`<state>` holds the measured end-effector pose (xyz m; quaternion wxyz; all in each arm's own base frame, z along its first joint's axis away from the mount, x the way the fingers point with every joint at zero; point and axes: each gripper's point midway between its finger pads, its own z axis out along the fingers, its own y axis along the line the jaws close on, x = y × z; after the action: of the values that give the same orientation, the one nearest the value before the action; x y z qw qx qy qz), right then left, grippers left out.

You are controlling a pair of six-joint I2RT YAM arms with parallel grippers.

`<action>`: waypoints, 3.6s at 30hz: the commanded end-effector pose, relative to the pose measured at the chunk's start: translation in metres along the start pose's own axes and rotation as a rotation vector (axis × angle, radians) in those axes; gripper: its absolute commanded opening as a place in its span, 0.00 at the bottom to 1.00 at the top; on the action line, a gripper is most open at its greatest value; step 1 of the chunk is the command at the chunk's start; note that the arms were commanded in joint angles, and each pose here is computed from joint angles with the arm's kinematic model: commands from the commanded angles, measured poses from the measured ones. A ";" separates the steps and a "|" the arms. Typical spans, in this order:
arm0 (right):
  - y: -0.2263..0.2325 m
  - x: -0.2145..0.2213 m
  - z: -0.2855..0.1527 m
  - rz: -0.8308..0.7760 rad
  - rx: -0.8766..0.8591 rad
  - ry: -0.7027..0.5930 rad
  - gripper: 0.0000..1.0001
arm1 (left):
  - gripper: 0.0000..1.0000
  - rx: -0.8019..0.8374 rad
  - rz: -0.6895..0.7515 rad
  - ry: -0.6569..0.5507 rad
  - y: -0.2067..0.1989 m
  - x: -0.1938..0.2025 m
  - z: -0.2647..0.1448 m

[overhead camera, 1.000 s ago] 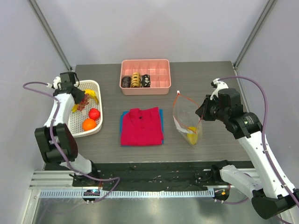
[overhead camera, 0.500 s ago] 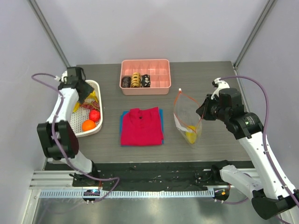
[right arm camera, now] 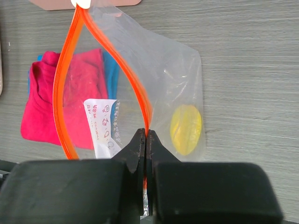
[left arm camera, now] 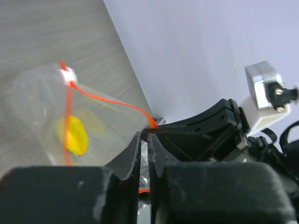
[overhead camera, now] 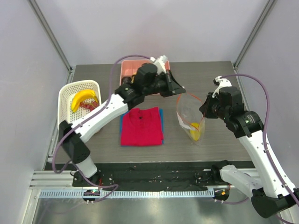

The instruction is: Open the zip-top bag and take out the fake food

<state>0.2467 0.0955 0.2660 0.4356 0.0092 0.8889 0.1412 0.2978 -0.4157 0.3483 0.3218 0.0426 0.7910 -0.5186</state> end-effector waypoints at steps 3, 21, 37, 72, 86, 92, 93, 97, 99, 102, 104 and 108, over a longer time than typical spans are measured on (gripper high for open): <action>0.001 -0.027 -0.011 0.010 0.023 -0.093 0.01 | 0.05 -0.236 -0.168 0.056 0.015 0.024 0.033; 0.012 -0.030 0.001 0.265 -0.012 -0.130 0.01 | 0.09 -0.495 -0.322 0.095 0.050 0.076 0.111; 0.031 -0.047 0.007 0.352 -0.100 -0.175 0.01 | 0.20 -0.523 0.073 0.052 0.076 0.073 0.109; 0.031 -0.058 0.063 0.274 -0.098 -0.225 0.01 | 0.28 -0.432 0.138 0.202 0.058 0.090 0.055; 0.041 -0.059 0.063 0.462 -0.124 -0.192 0.01 | 0.16 -0.470 0.237 0.223 0.078 0.099 0.052; 0.033 -0.071 0.060 0.436 -0.088 -0.245 0.01 | 0.09 -0.447 0.210 0.311 0.081 0.119 0.054; 0.032 -0.074 0.059 0.425 -0.081 -0.263 0.01 | 0.09 -0.444 0.204 0.307 0.079 0.116 0.057; 0.026 -0.092 0.057 0.380 -0.075 -0.384 0.01 | 0.09 -0.419 0.075 0.367 0.079 0.126 0.061; 0.023 -0.095 0.060 0.377 -0.062 -0.406 0.01 | 0.07 -0.393 0.004 0.399 0.073 0.131 0.064; 0.026 -0.100 0.065 0.373 -0.062 -0.415 0.01 | 0.07 -0.376 -0.053 0.422 0.071 0.134 0.071; 0.026 -0.101 0.062 0.364 -0.059 -0.423 0.01 | 0.07 -0.352 -0.075 0.433 0.071 0.135 0.075; 0.033 -0.098 0.051 0.325 -0.114 -0.429 0.01 | 0.10 -0.355 -0.100 0.458 0.080 0.137 0.078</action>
<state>0.3447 0.1248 0.2867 0.5353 0.1804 0.7908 0.2359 0.2585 -0.4722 0.1734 0.1347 0.0665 0.9337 -0.3251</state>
